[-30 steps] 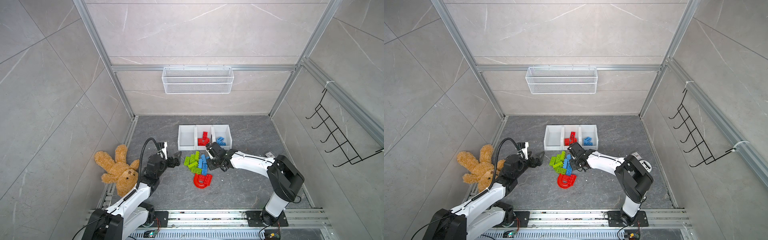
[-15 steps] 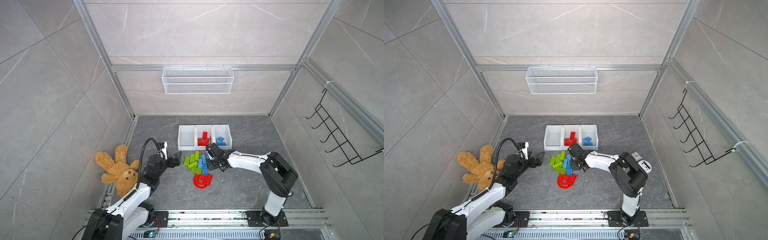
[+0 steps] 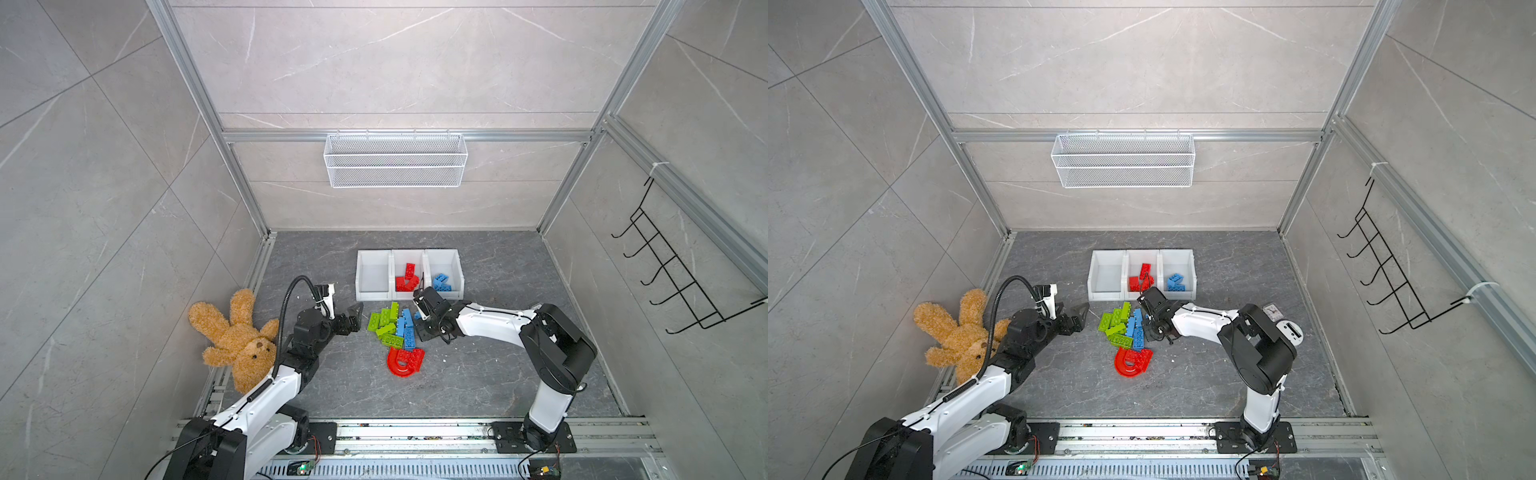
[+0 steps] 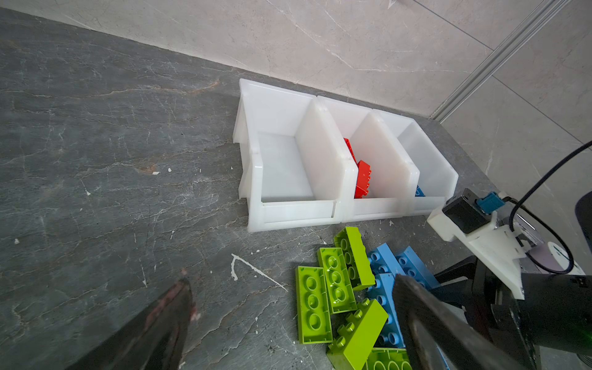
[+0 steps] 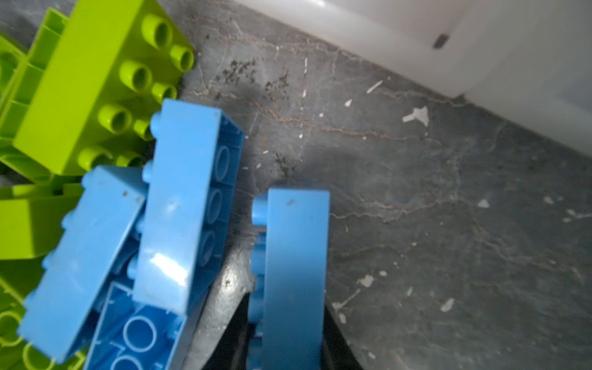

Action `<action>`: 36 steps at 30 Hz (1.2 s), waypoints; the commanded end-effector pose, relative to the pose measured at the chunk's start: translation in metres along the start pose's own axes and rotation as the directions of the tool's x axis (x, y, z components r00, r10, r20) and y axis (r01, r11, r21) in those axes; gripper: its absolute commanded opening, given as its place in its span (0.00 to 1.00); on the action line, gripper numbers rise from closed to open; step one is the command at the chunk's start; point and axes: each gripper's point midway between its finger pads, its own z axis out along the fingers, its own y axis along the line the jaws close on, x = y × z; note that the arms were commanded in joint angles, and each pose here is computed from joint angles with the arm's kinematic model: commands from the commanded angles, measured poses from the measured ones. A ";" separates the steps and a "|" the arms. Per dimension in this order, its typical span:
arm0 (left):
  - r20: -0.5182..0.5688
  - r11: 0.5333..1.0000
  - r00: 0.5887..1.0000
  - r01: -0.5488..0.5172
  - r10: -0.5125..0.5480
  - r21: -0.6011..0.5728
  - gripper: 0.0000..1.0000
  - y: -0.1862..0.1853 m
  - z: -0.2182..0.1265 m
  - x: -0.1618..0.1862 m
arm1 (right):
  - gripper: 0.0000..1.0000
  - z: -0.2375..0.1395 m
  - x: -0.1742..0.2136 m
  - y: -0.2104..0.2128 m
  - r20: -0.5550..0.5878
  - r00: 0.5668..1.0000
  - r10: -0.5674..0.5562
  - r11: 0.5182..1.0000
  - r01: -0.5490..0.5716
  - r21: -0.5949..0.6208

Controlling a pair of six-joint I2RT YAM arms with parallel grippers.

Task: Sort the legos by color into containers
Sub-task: 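Close the right gripper on a light-blue brick at the pile edge, then lift the light-blue brick and carry it over the farthest compartment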

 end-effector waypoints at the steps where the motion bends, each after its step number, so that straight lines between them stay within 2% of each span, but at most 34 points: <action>1: 0.044 1.000 0.999 -0.029 0.029 -0.001 0.99 -0.002 -0.001 -0.012 | 0.28 -0.014 -0.004 -0.004 0.038 0.999 0.020 1.000 -0.021 0.010; 8: 0.046 1.000 0.999 -0.030 0.030 0.000 0.99 -0.002 -0.001 -0.012 | 0.23 -0.035 -0.005 -0.014 0.081 0.995 0.058 0.998 -0.058 0.002; 19: 0.049 0.999 0.998 -0.032 0.032 0.000 0.99 -0.002 -0.002 -0.013 | 0.21 -0.088 -0.029 -0.067 0.171 0.974 0.148 0.989 -0.147 -0.020; 26: 0.035 1.000 0.999 -0.025 0.025 -0.015 0.99 0.000 0.001 -0.011 | 0.21 -0.091 -0.058 -0.092 0.192 0.967 0.167 0.986 -0.167 -0.015; 36: 0.047 0.999 0.998 -0.032 0.033 -0.019 0.99 0.001 -0.002 -0.012 | 0.21 -0.062 -0.120 -0.115 0.213 0.959 0.186 0.982 -0.186 -0.017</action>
